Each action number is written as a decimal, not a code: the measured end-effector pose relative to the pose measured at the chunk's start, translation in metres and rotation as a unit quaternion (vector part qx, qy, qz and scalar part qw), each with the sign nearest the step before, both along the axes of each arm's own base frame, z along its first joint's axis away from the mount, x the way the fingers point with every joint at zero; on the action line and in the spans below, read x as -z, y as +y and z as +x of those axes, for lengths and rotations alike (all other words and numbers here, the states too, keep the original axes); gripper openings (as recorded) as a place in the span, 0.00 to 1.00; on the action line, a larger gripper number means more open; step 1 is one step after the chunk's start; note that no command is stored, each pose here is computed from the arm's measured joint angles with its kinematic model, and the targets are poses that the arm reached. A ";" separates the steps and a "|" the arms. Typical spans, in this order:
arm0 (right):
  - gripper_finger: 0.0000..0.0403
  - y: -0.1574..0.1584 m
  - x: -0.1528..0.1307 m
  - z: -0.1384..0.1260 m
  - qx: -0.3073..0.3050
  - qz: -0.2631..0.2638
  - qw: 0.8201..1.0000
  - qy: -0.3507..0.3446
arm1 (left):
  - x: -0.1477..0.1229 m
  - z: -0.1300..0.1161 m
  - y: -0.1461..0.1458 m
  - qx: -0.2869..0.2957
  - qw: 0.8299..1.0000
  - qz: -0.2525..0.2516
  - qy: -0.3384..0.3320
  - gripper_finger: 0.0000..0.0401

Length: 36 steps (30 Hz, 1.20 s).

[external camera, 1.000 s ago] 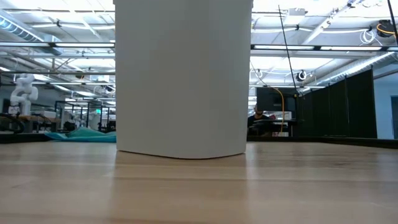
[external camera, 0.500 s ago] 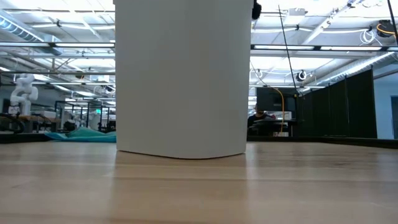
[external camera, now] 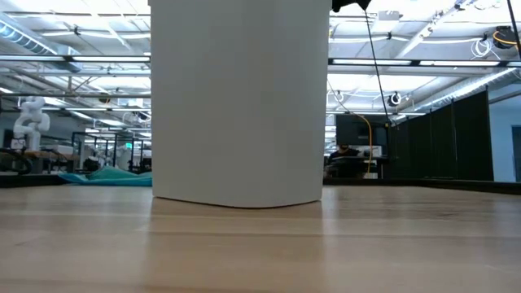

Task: Place trash/remove bag and relplace
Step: Remove the blue trash bag from the bin

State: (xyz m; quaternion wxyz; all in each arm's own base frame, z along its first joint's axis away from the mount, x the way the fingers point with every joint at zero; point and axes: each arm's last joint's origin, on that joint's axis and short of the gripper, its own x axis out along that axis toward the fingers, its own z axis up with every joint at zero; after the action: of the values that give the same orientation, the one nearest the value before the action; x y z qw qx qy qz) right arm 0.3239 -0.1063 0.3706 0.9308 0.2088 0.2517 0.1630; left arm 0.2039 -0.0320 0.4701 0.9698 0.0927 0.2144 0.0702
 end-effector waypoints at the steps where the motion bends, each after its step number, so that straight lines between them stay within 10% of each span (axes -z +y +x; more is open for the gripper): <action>1: 0.42 0.002 0.000 0.001 -0.003 -0.001 1.000 -0.001 | 0.000 0.000 0.000 0.000 1.000 -0.001 0.002 0.00; 8: 0.04 0.028 -0.004 0.009 -0.034 -0.022 0.999 -0.020 | 0.000 0.000 0.000 -0.001 1.000 -0.001 0.002 0.00; 25: 0.00 0.097 -0.110 -0.010 0.098 -0.261 0.955 -0.096 | 0.001 -0.001 0.002 -0.027 1.000 0.012 0.006 0.00; 36: 0.06 0.057 -0.088 -0.020 0.144 -0.259 0.954 0.056 | 0.003 -0.001 0.000 -0.009 1.000 -0.009 0.012 0.00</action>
State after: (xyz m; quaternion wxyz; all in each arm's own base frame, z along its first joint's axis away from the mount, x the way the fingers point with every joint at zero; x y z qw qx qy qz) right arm 0.3040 -0.0489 0.4589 0.9510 0.0035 0.3042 -0.0552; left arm 0.2026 -0.0316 0.4675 0.9672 0.0827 0.2277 0.0761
